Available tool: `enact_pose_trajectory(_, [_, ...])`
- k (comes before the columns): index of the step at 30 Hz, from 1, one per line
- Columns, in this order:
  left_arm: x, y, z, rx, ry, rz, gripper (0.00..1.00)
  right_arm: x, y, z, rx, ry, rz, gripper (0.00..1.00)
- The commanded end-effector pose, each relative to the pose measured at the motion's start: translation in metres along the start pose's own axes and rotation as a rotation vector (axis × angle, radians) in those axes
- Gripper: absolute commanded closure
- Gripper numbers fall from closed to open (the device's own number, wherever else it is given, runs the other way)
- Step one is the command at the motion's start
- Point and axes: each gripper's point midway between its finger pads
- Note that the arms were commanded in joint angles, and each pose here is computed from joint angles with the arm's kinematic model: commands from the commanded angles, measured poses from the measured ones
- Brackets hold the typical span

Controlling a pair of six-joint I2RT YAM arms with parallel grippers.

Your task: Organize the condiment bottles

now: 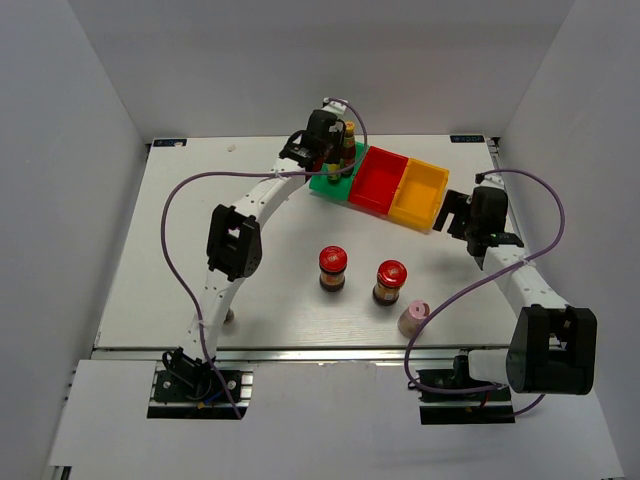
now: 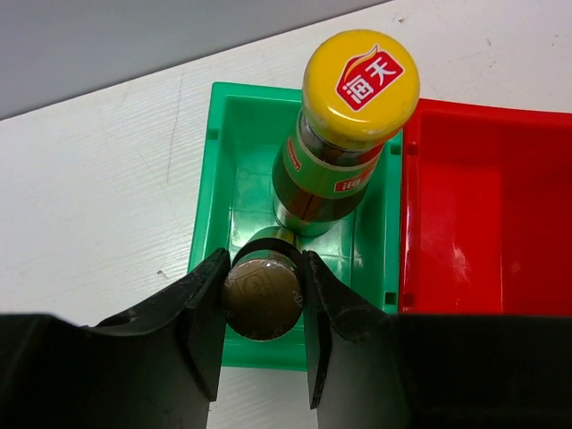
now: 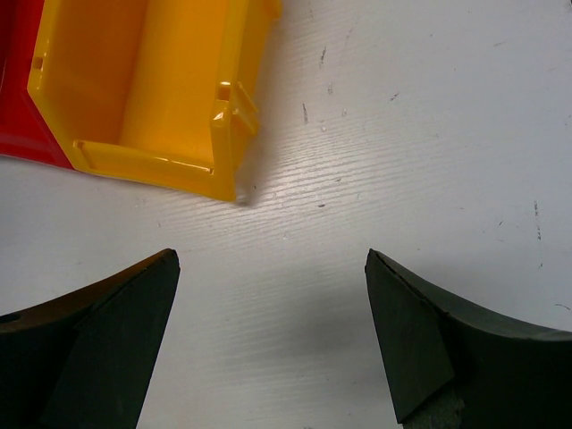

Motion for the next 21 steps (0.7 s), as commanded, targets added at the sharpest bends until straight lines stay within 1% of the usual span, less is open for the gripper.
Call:
enact_pose_trajectory(1, [-0.015,-0.018,-0.053,-0.126,-0.003,0.052,0.84,0.001,-0.006,-0.028,-0.073,0.003,-0.004,0.11])
enact_pose_trajectory(4, [-0.016,-0.016,-0.050,-0.121,0.006,0.058,0.81,0.000,-0.006,-0.028,-0.076,0.004,-0.001,0.11])
enact_pose_trajectory(7, [-0.017,-0.014,-0.045,-0.111,0.010,0.059,0.73,0.000,-0.006,-0.028,-0.075,0.005,-0.002,0.11])
enact_pose_trajectory(8, [-0.017,-0.013,-0.044,-0.110,0.008,0.059,0.68,0.001,-0.006,-0.028,-0.073,0.004,-0.005,0.11])
enact_pose_trajectory(10, [-0.016,-0.011,-0.040,-0.104,0.006,0.058,0.63,0.001,-0.005,-0.028,-0.071,0.003,-0.003,0.11])
enact_pose_trajectory(11, [-0.016,-0.010,-0.040,-0.103,0.005,0.053,0.53,0.000,-0.005,-0.027,-0.070,0.005,-0.002,0.11])
enact_pose_trajectory(13, [-0.015,-0.010,-0.039,-0.102,0.003,0.051,0.41,0.001,-0.005,-0.028,-0.071,0.003,-0.003,0.11])
enact_pose_trajectory(14, [-0.016,-0.011,-0.042,-0.106,0.003,0.052,0.39,0.001,-0.006,-0.028,-0.070,0.003,-0.006,0.11])
enact_pose_trajectory(15, [-0.016,-0.012,-0.043,-0.109,0.004,0.054,0.33,0.002,-0.006,-0.029,-0.074,0.003,-0.008,0.11])
enact_pose_trajectory(18, [-0.017,-0.017,-0.050,-0.121,-0.001,0.061,0.25,0.003,-0.008,-0.031,-0.079,0.002,-0.018,0.11])
enact_pose_trajectory(20, [-0.017,-0.020,-0.053,-0.127,-0.002,0.063,0.23,0.006,-0.010,-0.034,-0.086,0.000,-0.031,0.11])
enact_pose_trajectory(21, [-0.018,-0.024,-0.057,-0.133,-0.005,0.065,0.20,0.009,-0.011,-0.036,-0.090,-0.004,-0.052,0.11])
Point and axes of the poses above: each gripper's point midway between its finger pads, its own y axis out along the fingers, its own x axis along the line the jaws close on, z = x × y, and after that the axes turned 6 degrees about -y, right-handed
